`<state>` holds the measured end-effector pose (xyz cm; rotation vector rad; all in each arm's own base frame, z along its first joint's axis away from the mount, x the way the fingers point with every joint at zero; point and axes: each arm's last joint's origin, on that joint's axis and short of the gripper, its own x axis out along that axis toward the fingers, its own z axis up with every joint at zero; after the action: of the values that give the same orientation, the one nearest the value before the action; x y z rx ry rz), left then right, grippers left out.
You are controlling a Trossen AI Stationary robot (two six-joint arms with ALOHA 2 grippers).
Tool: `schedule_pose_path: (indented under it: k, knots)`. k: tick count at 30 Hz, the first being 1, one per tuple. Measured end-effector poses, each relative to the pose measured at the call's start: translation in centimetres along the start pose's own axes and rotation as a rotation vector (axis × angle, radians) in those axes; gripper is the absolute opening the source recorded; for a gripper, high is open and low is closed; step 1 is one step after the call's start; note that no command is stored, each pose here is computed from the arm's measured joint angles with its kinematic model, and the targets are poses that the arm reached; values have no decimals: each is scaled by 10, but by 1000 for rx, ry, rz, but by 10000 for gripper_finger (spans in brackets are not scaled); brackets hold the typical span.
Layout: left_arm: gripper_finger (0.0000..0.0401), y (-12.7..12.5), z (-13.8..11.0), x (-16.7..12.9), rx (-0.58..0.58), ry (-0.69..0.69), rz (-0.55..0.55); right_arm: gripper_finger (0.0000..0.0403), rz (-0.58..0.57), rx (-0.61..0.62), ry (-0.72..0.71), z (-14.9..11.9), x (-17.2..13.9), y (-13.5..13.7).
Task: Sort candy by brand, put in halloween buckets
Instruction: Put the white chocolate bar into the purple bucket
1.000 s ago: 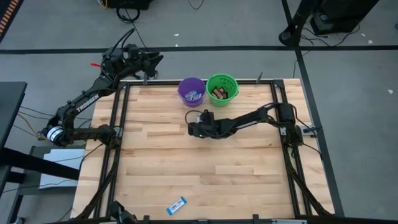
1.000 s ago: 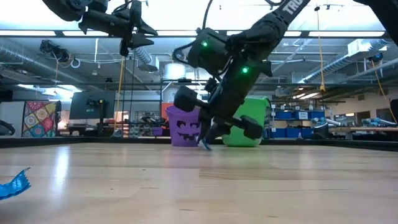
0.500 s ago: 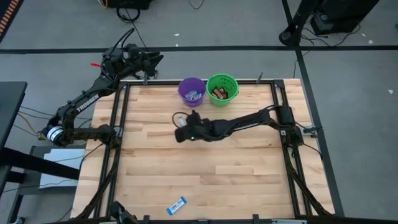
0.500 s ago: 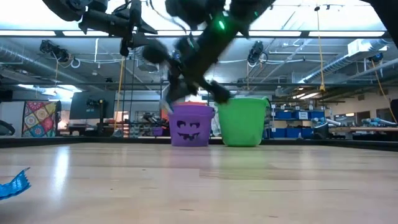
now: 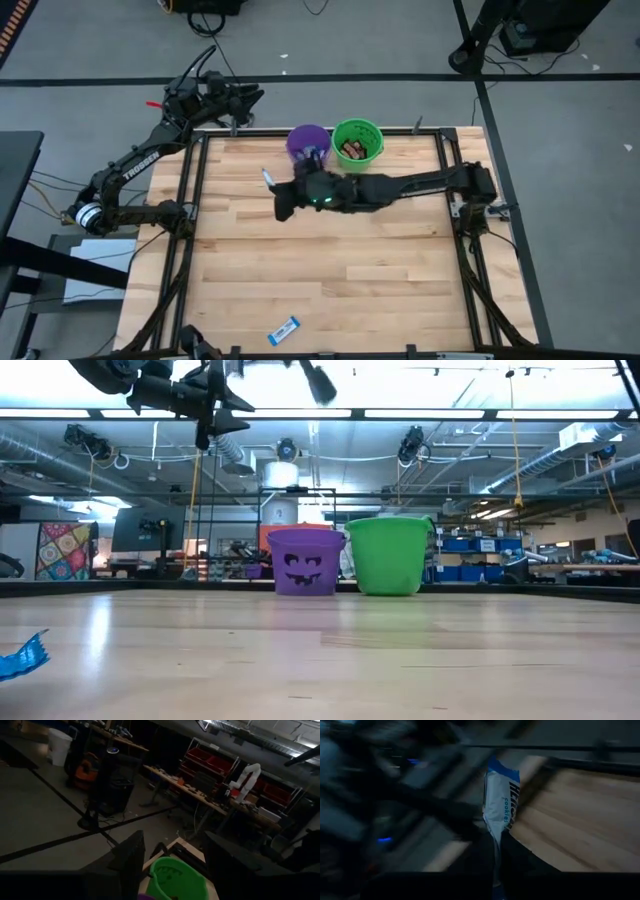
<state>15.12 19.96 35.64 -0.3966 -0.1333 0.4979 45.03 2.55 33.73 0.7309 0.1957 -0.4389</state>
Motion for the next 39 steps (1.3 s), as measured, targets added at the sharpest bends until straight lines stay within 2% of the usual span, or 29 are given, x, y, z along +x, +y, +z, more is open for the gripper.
schedule_pose_path:
  k: [7,10,12,15,18,23,27,30,34,39]
  knots:
    - [202,-1,2,0,13,-20,-21,20,315,-83,-92,35,-40,33]
    - [202,-2,4,0,21,-33,-27,20,373,-122,-147,48,-56,40]
    - [202,-3,5,0,22,-40,-31,20,368,-147,-183,54,-63,41]
    - [202,-3,5,0,22,-42,-32,20,309,-162,-226,61,-67,38]
    - [202,-3,4,0,20,-38,-33,20,186,-170,-239,68,-65,25]
    - [202,-3,4,0,8,-34,-44,20,-80,-147,-123,75,-51,-15]
    - [202,-3,4,0,1,-28,-55,20,-238,-137,-56,85,-36,-52]
    - [202,-3,4,0,1,-27,-56,20,-290,-155,-30,95,-25,-74]
    - [202,-3,3,0,-7,-17,-62,20,-293,-146,28,108,-9,-102]
    - [202,-4,2,0,-10,4,-93,20,-304,-135,139,107,21,-140]
